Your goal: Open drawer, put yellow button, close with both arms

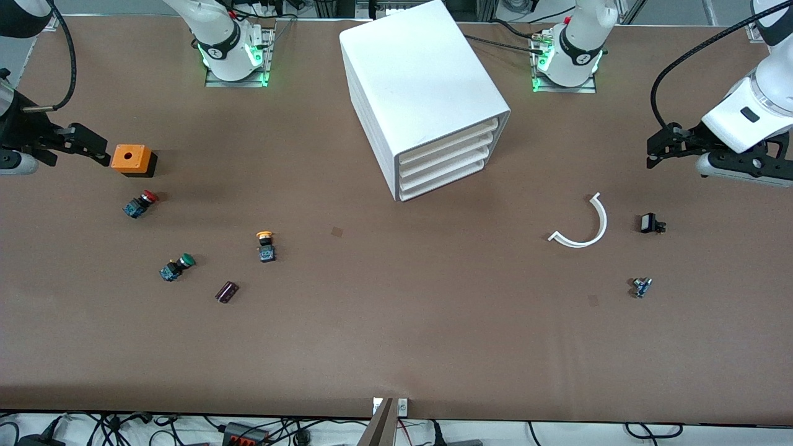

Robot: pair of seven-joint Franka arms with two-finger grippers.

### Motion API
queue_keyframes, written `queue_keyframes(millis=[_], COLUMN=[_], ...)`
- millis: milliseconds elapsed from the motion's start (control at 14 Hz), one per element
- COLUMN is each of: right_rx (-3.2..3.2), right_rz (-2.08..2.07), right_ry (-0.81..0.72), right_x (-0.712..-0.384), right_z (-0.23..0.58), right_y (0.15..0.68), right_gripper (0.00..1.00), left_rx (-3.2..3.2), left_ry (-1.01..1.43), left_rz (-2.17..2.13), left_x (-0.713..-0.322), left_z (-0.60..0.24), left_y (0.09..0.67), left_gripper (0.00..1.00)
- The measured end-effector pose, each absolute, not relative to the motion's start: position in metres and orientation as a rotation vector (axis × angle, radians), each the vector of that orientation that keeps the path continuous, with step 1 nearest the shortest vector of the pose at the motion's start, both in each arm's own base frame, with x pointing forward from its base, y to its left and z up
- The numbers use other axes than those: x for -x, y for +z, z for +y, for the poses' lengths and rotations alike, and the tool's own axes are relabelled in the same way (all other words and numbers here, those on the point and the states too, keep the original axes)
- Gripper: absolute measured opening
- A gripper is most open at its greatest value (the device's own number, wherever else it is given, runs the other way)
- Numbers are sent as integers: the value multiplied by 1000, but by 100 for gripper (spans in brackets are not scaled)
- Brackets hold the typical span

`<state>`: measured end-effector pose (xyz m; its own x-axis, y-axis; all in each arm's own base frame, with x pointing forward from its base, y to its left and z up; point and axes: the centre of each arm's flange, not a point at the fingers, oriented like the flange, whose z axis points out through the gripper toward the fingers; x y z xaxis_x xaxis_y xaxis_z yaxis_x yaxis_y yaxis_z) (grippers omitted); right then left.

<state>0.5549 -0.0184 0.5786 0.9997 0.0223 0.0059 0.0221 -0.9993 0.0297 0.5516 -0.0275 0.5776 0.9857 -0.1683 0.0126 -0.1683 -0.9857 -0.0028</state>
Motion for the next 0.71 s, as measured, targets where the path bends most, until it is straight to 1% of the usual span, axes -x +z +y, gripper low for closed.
queue_keyframes(millis=[429,714], right_rx=[-3112,-3108], right_rz=[58,150], right_ry=[10,-27], right_x=[-560,-577], right_z=[-10,24], right_y=[572,541], right_gripper=[100,100], left_rx=[3129,3129], left_ry=[-20,-20], left_rz=[265,266], left_x=[-552,-552], left_z=[-28,-28], left_y=[578,578], left_gripper=[100,100])
